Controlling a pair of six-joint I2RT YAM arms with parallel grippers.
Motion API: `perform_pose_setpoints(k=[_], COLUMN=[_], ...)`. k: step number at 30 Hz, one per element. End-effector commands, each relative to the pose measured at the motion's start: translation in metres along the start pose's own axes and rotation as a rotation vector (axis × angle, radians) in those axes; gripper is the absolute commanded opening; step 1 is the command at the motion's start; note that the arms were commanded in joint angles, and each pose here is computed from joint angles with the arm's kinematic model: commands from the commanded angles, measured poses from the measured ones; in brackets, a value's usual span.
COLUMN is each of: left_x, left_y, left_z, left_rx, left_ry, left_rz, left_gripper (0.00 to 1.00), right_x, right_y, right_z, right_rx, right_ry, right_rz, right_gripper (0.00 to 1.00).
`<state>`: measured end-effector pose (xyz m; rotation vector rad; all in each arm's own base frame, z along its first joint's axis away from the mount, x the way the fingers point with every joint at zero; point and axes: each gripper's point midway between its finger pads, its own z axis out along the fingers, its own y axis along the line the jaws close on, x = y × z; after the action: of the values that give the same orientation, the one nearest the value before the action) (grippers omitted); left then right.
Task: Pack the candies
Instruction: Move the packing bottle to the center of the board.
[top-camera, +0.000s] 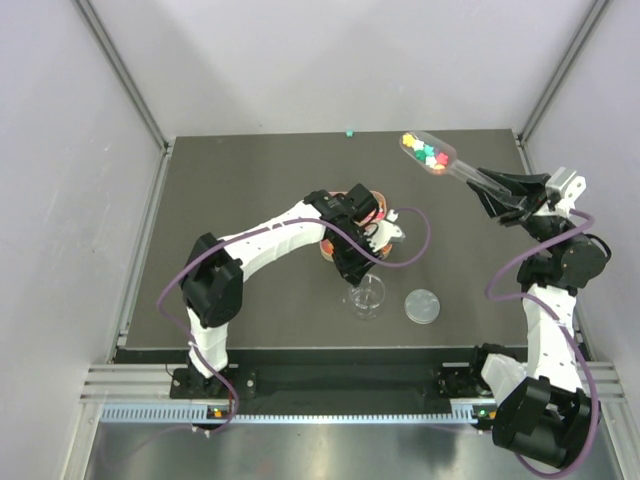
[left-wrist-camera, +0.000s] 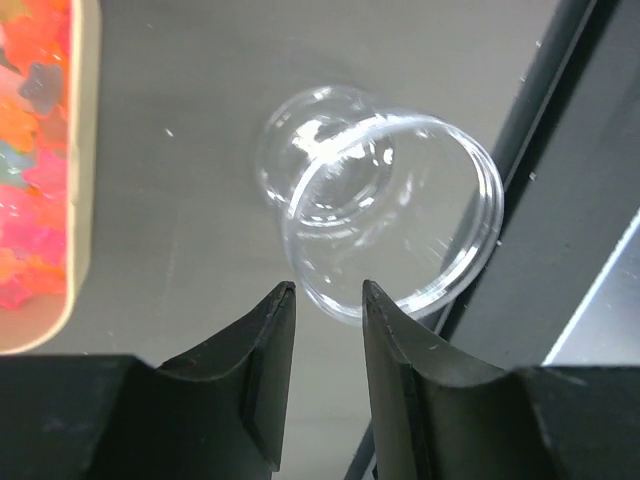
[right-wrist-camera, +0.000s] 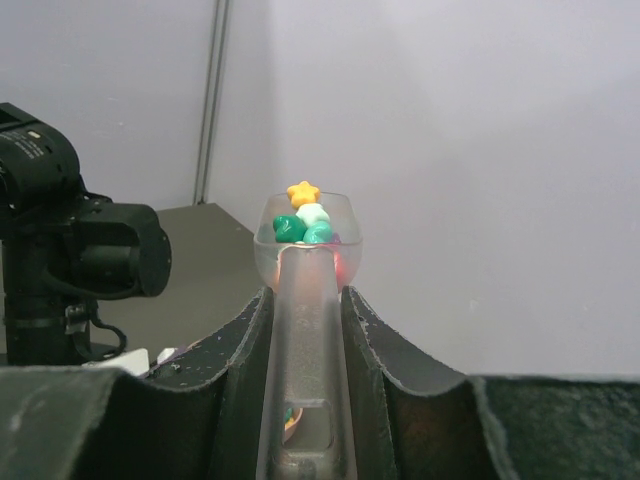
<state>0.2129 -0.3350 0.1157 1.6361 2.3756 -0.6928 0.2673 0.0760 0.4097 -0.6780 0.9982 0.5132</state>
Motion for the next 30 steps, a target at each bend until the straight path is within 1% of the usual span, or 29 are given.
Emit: perform_pose_setpoints(k=[1, 3, 6, 7, 10, 11, 12, 15, 16, 18, 19, 24, 26, 30], left_x=[-0.029, -0.029, -0.028, -0.027, -0.026, -0.026, -0.024, -0.019, -0.012, -0.010, -0.001, 0.010, 0.013, 0.013], left_y=[0.012, 0.014, 0.016, 0.017, 0.023, 0.025, 0.032, 0.037, 0.041, 0.042, 0.048, 0.069, 0.071, 0.071], left_z=[-0.005, 0.000, 0.004, 0.004, 0.001, -0.003, -0.006, -0.014, -0.014, -0.023, -0.023, -0.043, -0.049, -0.052], left_rx=[-0.047, -0.043, -0.042, -0.047, -0.081, -0.095, -0.133, -0.183, -0.212, -0.246, -0.290, -0.452, -0.483, -0.495], left_ry=[-0.076, -0.069, -0.058, -0.055, -0.056, -0.062, -0.055, -0.057, -0.038, -0.054, -0.029, -0.009, -0.005, -0.009], left_rz=[0.030, 0.026, 0.023, 0.022, 0.018, 0.018, 0.013, 0.010, 0.000, 0.005, 0.001, 0.021, 0.026, 0.031], left_gripper=[0.38, 0.38, 0.29, 0.24, 0.14, 0.05, 0.00, 0.00, 0.00, 0.00, 0.00, 0.00, 0.00, 0.00], right_x=[-0.027, -0.025, -0.021, -0.021, -0.019, -0.018, -0.017, -0.015, -0.015, -0.014, -0.013, -0.011, -0.010, -0.007], right_y=[-0.003, -0.004, -0.004, -0.004, -0.006, -0.006, -0.008, -0.011, -0.012, -0.014, -0.015, -0.018, -0.019, -0.020], right_z=[0.004, 0.004, 0.003, 0.003, 0.003, 0.003, 0.004, 0.004, 0.004, 0.004, 0.005, 0.005, 0.005, 0.005], right_rx=[0.009, 0.009, 0.006, 0.005, 0.008, 0.010, 0.012, 0.018, 0.019, 0.021, 0.024, 0.026, 0.024, 0.027], right_ry=[-0.054, -0.051, -0.042, -0.041, -0.038, -0.038, -0.037, -0.036, -0.035, -0.034, -0.035, -0.032, -0.030, -0.024], right_rz=[-0.085, -0.082, -0.079, -0.081, -0.076, -0.073, -0.069, -0.068, -0.065, -0.070, -0.072, -0.074, -0.073, -0.070], right_gripper=[0.00, 0.00, 0.00, 0.00, 0.00, 0.00, 0.00, 0.00, 0.00, 0.00, 0.00, 0.00, 0.00, 0.00])
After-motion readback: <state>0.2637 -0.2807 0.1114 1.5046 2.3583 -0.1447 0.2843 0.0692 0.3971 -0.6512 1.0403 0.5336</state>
